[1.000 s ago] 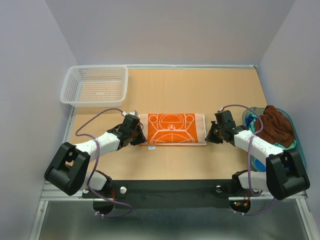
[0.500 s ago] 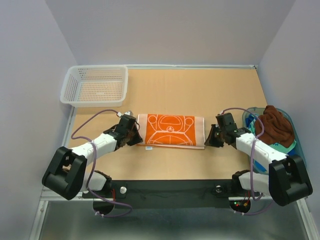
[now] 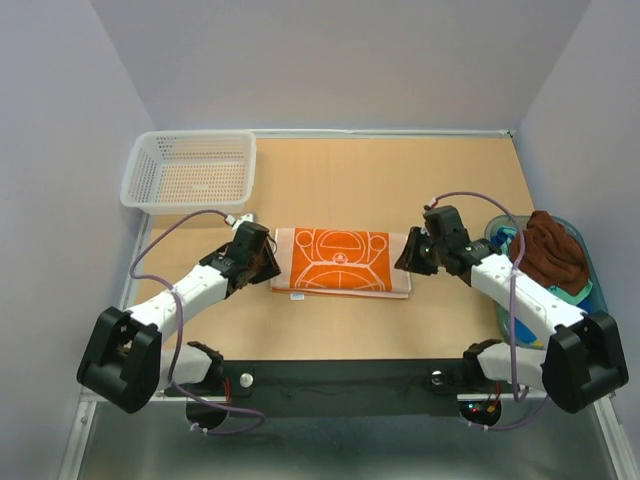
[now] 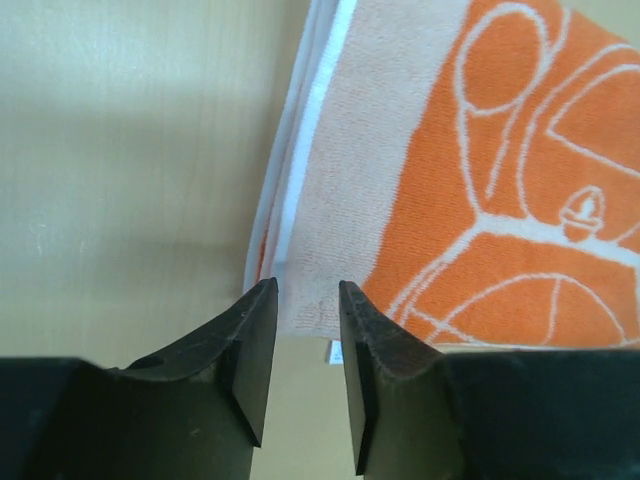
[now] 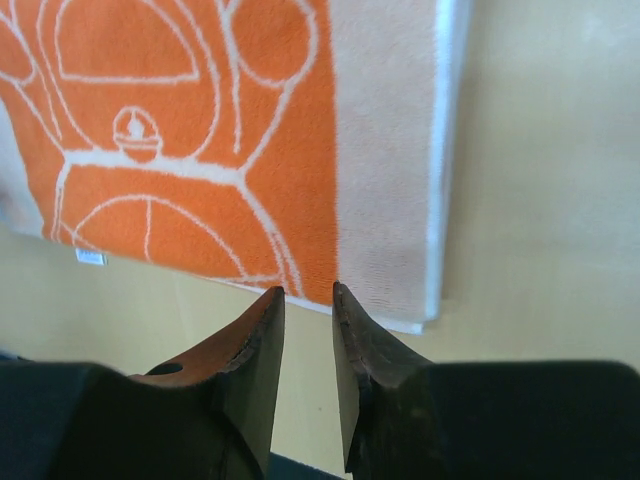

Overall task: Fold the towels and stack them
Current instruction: Fold the towel

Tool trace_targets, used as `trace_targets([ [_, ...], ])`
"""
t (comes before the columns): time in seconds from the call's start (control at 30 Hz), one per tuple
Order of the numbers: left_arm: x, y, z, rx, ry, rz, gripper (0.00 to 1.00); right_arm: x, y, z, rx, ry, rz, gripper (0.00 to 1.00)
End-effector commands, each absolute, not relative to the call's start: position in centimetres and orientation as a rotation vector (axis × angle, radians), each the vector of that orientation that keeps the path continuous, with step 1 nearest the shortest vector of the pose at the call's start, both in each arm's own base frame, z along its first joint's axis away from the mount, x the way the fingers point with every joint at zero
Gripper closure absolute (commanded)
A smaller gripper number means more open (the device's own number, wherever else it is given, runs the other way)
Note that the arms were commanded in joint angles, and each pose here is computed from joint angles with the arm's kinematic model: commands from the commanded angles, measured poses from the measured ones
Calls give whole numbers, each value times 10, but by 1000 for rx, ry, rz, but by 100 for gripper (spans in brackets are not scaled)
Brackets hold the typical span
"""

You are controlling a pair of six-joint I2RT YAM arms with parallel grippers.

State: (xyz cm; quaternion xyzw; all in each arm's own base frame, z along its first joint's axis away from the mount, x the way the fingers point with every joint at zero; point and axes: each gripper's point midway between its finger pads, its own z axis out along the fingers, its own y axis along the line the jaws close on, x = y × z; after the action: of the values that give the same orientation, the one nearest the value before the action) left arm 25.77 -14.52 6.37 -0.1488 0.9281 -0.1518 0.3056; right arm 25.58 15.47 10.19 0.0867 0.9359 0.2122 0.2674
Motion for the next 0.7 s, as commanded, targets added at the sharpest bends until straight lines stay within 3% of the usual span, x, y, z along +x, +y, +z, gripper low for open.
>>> trace_targets([
  [0.0, 256, -131, 40, -406, 2500, -281, 64, 253, 175, 86, 217, 2569, 664, 68],
  [0.2, 247, -129, 15, -423, 2569, -252, 83, 255, 161, 41, 261, 2651, 520, 71],
  [0.33, 238, -132, 8, -433, 2594, -287, 91, 267, 109, 13, 446, 2687, 372, 77],
  [0.67, 221, -204, 35, -406, 2583, -726, 91, 327, 57, 47, 486, 2537, 237, 77],
])
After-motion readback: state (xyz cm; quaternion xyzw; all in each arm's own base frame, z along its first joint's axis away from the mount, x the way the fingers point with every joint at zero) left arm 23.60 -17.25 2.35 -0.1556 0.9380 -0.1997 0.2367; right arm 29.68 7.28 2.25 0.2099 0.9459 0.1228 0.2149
